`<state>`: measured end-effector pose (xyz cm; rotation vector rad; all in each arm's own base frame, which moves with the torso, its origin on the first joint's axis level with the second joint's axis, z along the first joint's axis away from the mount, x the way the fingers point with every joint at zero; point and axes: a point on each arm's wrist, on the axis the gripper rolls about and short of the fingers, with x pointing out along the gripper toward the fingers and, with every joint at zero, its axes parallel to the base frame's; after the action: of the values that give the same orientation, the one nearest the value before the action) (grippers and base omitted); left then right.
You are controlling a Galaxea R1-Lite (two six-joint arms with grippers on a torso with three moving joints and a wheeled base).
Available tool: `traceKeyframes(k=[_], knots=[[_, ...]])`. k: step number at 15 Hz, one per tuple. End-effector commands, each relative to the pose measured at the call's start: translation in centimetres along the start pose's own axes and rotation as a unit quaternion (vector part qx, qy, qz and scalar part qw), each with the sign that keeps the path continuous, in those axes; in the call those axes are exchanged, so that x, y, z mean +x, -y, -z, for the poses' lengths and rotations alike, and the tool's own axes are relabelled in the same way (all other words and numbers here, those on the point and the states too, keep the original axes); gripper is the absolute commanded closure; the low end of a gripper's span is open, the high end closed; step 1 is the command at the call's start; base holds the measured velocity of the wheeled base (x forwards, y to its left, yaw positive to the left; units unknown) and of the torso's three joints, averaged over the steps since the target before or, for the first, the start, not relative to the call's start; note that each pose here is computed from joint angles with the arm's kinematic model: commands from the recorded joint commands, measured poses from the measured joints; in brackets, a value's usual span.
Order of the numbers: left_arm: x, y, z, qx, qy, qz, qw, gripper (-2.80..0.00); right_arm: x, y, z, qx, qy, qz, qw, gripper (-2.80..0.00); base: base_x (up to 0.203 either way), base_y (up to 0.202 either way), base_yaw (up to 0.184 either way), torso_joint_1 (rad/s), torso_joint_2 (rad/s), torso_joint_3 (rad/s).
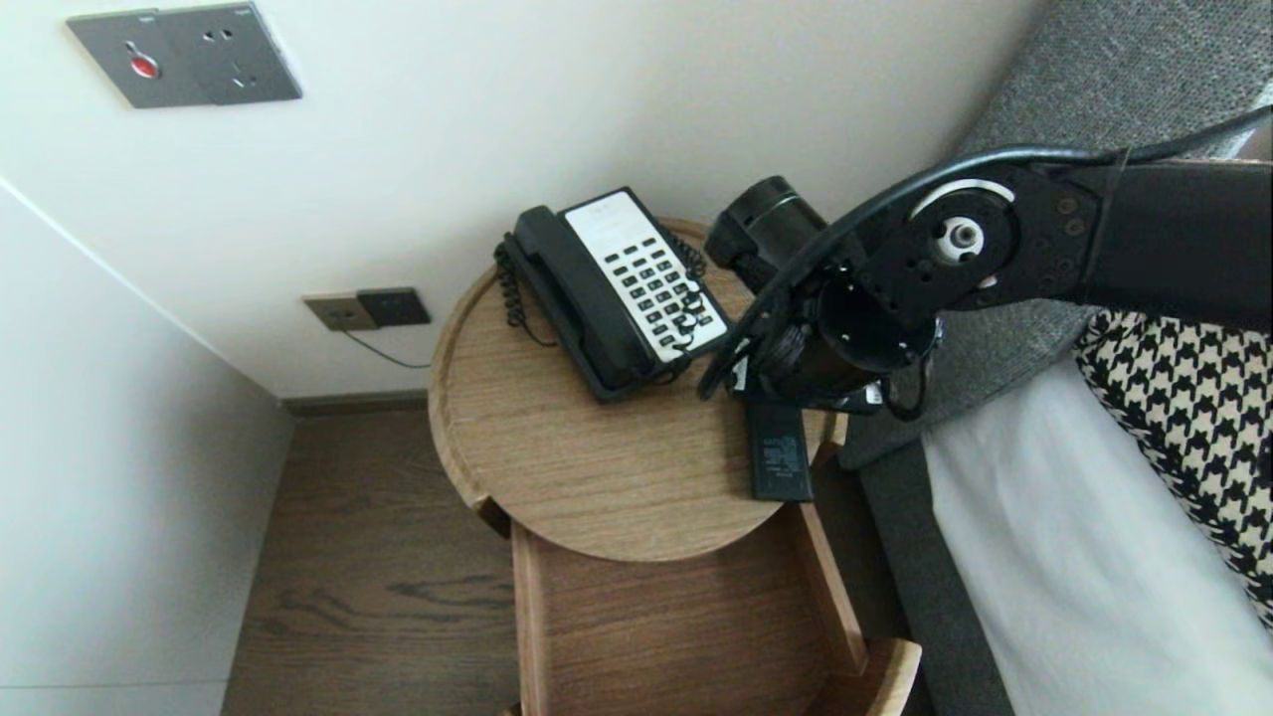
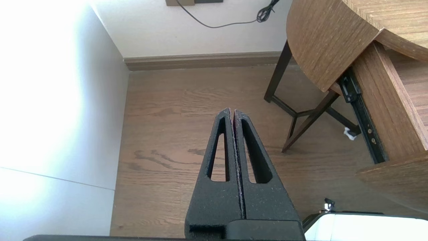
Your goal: Take the remote control out of the drawer one by one and place them on the table, then close the nightstand drawer
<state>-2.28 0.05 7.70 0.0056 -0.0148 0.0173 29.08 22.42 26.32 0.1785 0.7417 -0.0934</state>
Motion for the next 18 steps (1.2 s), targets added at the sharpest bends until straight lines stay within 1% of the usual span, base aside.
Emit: traceKeyframes(k=[1, 3, 5, 8, 12, 13, 16, 18], knots=[[0.0, 0.0, 0.0, 0.000, 0.000, -0.001, 1.0000, 0.00, -2.7, 1.0, -1.0, 0.011, 0.023, -0.018, 1.000, -2.80, 0.000, 0.000, 0.000, 0.000, 0.00, 0.000], [0.0, 0.0, 0.0, 0.000, 0.000, -0.001, 1.0000, 0.00, -5.4, 2.1, -1.7, 0.009, 0.045, -0.037, 0.998, -2.80, 0.000, 0.000, 0.000, 0.000, 0.00, 0.000], [0.0, 0.0, 0.0, 0.000, 0.000, 0.000, 1.0000, 0.00, -7.7, 3.4, -2.2, 0.011, 0.058, -0.047, 0.997, -2.80, 0.000, 0.000, 0.000, 0.000, 0.00, 0.000], [0.0, 0.0, 0.0, 0.000, 0.000, 0.000, 1.0000, 0.00, -10.0, 5.6, -2.4, 0.015, 0.059, -0.042, 0.997, -2.80, 0.000, 0.000, 0.000, 0.000, 0.00, 0.000], [0.0, 0.0, 0.0, 0.000, 0.000, -0.001, 1.0000, 0.00, -11.1, 7.7, -1.3, 0.015, 0.049, -0.031, 0.998, -2.80, 0.000, 0.000, 0.000, 0.000, 0.00, 0.000], [0.0, 0.0, 0.0, 0.000, 0.000, 0.000, 1.0000, 0.00, -11.3, 8.4, -1.0, 0.022, 0.047, -0.025, 0.998, 0.00, 0.000, 0.000, 0.000, 0.000, 0.00, 0.000], [0.0, 0.0, 0.0, 0.000, 0.000, -0.001, 1.0000, 0.00, -12.2, 10.4, -0.7, 0.039, 0.048, -0.017, 0.998, 0.00, 0.000, 0.000, 0.000, 0.000, 0.00, 0.000], [0.0, 0.0, 0.0, 0.000, 0.000, 0.000, 1.0000, 0.00, -12.6, 11.1, -0.6, 0.045, 0.051, -0.016, 0.998, 0.00, 0.000, 0.000, 0.000, 0.000, 0.00, 0.000]])
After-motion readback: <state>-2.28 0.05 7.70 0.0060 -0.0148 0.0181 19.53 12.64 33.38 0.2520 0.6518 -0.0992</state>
